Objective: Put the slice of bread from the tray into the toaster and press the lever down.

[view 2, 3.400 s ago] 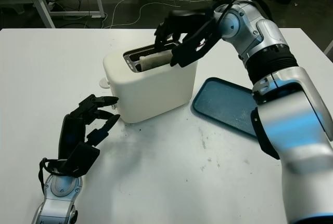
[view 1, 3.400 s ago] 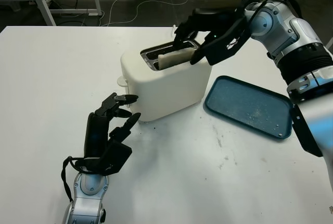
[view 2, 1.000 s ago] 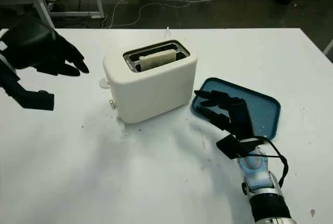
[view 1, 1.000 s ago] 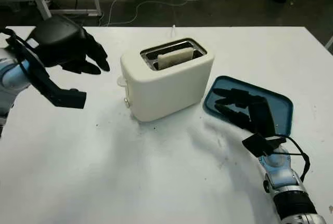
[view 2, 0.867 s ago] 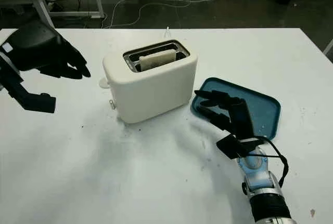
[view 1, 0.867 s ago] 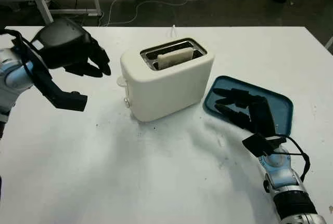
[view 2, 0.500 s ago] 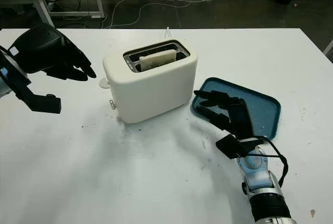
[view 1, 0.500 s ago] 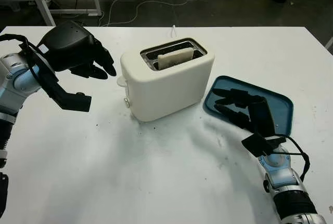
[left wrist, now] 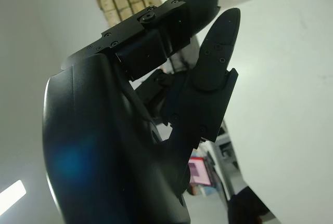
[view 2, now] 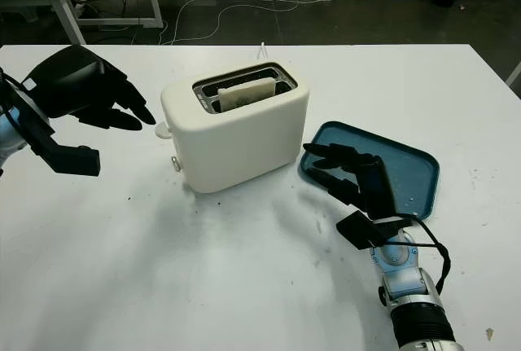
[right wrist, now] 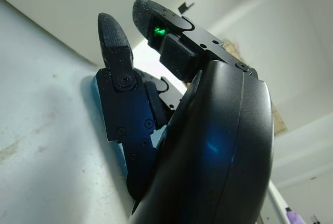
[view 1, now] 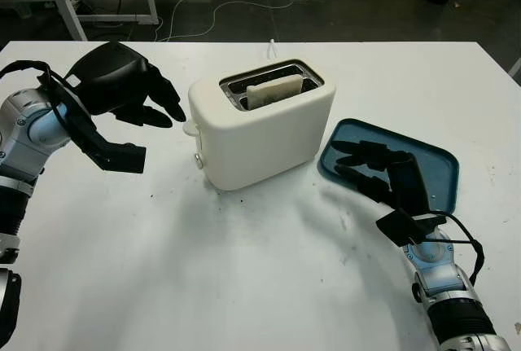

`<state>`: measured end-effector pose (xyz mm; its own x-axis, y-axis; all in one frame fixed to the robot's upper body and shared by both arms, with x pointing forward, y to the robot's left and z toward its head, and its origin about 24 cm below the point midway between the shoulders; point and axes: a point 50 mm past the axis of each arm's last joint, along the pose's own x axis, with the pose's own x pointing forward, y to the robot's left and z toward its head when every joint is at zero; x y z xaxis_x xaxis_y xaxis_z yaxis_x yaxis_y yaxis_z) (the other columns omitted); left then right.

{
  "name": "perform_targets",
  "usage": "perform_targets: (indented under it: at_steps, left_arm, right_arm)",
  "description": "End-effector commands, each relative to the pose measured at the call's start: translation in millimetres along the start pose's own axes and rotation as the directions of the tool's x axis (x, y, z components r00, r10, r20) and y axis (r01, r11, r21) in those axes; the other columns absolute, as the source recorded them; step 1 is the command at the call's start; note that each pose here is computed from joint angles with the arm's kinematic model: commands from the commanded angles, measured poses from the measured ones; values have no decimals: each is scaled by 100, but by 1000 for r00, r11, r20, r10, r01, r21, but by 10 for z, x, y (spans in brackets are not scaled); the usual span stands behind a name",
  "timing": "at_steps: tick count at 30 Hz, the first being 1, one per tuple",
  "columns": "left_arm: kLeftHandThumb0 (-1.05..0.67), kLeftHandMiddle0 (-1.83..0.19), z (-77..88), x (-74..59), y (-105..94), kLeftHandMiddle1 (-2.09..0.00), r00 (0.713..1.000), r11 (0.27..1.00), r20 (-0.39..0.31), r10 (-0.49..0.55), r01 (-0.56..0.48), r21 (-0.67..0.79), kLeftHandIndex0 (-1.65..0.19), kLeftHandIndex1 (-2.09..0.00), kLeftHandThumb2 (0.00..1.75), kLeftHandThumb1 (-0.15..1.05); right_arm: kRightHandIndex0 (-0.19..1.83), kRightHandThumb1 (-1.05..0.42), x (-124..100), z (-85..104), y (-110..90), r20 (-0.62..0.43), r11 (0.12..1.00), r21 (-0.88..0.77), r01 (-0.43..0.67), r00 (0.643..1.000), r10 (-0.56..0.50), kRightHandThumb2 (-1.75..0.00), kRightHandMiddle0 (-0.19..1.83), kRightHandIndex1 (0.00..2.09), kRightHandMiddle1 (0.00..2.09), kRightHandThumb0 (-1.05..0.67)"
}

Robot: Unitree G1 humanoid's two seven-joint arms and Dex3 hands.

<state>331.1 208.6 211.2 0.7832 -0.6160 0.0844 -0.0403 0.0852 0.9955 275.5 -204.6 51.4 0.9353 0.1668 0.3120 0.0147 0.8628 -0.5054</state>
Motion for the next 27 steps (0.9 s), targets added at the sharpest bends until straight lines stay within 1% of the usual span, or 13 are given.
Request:
perform_targets:
  at_steps: [1, 5, 6, 7, 8, 11, 18, 22, 24, 27]
  left_arm:
    - [-34, -104, 32, 31, -31, -163, 1000, 1000, 8, -9, 9, -13, -129, 0, 0, 78]
    - [-34, -107, 33, 53, -65, -155, 1000, 1000, 5, -14, 14, -21, -128, 0, 0, 79]
    - [-34, -108, 34, 55, -74, -142, 1000, 1000, 2, -12, 12, -25, -128, 0, 0, 79]
    - [-33, -109, 34, 56, -80, -137, 1000, 1000, 0, -12, 12, -27, -128, 0, 0, 79]
    - [-31, -110, 35, 57, -87, -136, 1000, 999, 1, -10, 10, -32, -127, 0, 0, 78]
    - [-31, -106, 40, 65, -103, -149, 1000, 999, 5, -6, 7, -41, -128, -1, 0, 77]
    - [-30, -105, 44, 100, -137, -161, 1000, 998, 25, 7, -6, -58, -130, -1, 0, 76]
    - [-32, -104, 36, 111, -156, -158, 1000, 998, 21, 0, 1, -63, -131, -1, 1, 78]
    - [-33, -104, 29, 115, -163, -158, 1000, 998, 4, -19, 19, -56, -131, -1, 1, 78]
    - [-36, -103, 23, 113, -174, -149, 999, 998, -10, -40, 39, -56, -129, 0, 1, 81]
  right_arm:
    - [96, -89, 34, 29, -28, 27, 1000, 1, 19, 999, -19, 0, 100, 50, 0, -40]
    - [95, -89, 31, 22, -27, 21, 1000, -2, 18, 1000, -18, 0, 99, 50, 0, -41]
    - [95, -90, 31, 26, -27, 22, 1000, -3, 18, 1000, -18, 0, 99, 50, 0, -41]
    - [95, -90, 31, 28, -28, 22, 1000, -4, 18, 1000, -18, 0, 99, 50, 0, -41]
    - [95, -90, 30, 29, -28, 21, 1000, -4, 18, 1000, -18, 0, 99, 50, 0, -41]
    - [95, -90, 30, 30, -26, 23, 1000, -4, 19, 1000, -19, 0, 99, 50, 0, -41]
    - [95, -90, 24, 25, -19, 19, 1000, -4, 21, 1000, -21, 0, 99, 50, 0, -40]
    - [95, -90, 19, 17, -17, 16, 1000, 0, 23, 1000, -23, 0, 99, 49, 0, -40]
    - [95, -90, 19, 20, -17, 19, 1000, -5, 27, 999, -26, 0, 100, 49, 0, -39]
    - [96, -90, 18, 23, -17, 19, 1000, -4, 28, 999, -28, 0, 100, 49, 0, -39]
